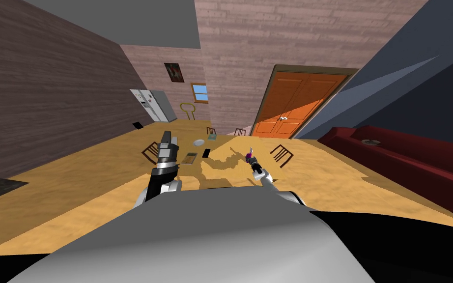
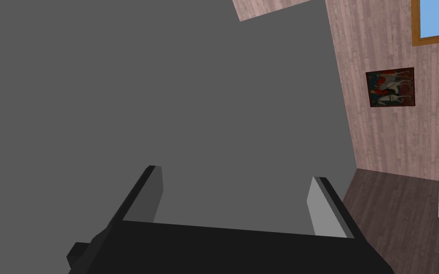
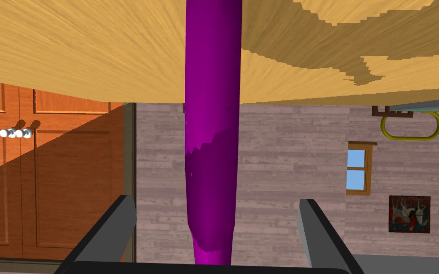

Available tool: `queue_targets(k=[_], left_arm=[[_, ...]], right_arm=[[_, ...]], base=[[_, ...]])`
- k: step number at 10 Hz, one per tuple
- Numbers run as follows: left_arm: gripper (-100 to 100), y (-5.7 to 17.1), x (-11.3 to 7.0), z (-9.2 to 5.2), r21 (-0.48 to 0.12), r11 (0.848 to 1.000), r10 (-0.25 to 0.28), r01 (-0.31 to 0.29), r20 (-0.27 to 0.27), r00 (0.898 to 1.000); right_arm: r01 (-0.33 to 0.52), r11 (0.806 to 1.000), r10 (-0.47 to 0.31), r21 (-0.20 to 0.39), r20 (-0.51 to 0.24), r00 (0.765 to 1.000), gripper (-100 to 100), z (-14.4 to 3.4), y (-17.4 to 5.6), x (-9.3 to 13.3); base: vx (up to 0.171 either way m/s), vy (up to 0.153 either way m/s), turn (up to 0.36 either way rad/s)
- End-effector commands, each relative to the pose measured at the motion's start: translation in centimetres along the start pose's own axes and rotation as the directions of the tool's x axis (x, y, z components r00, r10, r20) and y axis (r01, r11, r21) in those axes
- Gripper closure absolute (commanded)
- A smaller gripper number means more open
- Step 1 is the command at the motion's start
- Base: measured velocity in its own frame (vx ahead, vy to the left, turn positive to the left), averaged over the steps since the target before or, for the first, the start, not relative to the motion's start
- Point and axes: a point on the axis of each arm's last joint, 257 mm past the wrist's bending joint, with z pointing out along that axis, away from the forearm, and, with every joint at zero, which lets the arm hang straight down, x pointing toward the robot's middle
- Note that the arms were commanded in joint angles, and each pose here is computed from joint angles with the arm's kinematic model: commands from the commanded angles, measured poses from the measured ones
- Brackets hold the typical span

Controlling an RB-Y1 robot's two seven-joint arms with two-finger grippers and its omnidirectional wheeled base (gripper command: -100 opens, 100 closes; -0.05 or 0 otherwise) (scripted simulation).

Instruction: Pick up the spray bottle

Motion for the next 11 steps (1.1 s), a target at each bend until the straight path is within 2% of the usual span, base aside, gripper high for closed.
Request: queue_targets(k=[1,2,4,5,6,7,8,9,10,11], left_arm=[[0,0.0,0.0,0.0,0.0,1.0,0.0,0.0,0.0,1.0],[0,0.0,0.0,0.0,0.0,1.0,0.0,0.0,0.0,1.0],[0,0.0,0.0,0.0,0.0,1.0,0.0,0.0,0.0,1.0],[0,0.0,0.0,0.0,0.0,1.0,0.0,0.0,0.0,1.0],[0,0.0,0.0,0.0,0.0,1.0,0.0,0.0,0.0,1.0],[0,0.0,0.0,0.0,0.0,1.0,0.0,0.0,0.0,1.0],[0,0.0,0.0,0.0,0.0,1.0,0.0,0.0,0.0,1.0],[0,0.0,0.0,0.0,0.0,1.0,0.0,0.0,0.0,1.0],[0,0.0,0.0,0.0,0.0,1.0,0.0,0.0,0.0,1.0],[0,0.0,0.0,0.0,0.0,1.0,0.0,0.0,0.0,1.0]], right_arm=[[0.0,1.0,0.0,-0.009,0.012,1.0,-100,-0.8,-1.0,0.2],[0.0,1.0,0.0,0.004,-0.007,1.0,-100,-1.9,-3.5,1.6],[0.0,1.0,0.0,-0.01,0.014,1.0,-100,-1.9,-3.1,1.0],[0.0,1.0,0.0,0.002,-0.002,1.0,-100,-3.1,-5.6,2.2],[0.0,1.0,0.0,-0.01,0.015,1.0,-100,-3.2,-5.3,1.8],[0.0,1.0,0.0,0.004,-0.005,1.0,-100,-4.6,-7.8,3.0],[0.0,1.0,0.0,-0.01,0.015,1.0,-100,-4.6,-7.5,2.5],[0.0,1.0,0.0,0.005,-0.006,1.0,-100,-6.0,-10.0,3.6],[0.0,1.0,0.0,-0.01,0.015,1.0,-100,-6.0,-9.6,3.1],[0.0,1.0,0.0,0.005,-0.005,1.0,-100,-7.6,-12.2,4.0]], base=[[0.091,0.072,-0.003],[0.126,0.109,0.003],[0.061,0.075,-0.006],[0.037,0.075,0.014],[0.078,0.074,-0.012],[0.125,0.132,0.007],[0.099,0.106,-0.013],[0.101,0.094,0.004],[0.094,0.071,-0.004],[0.111,0.118,0.01]])
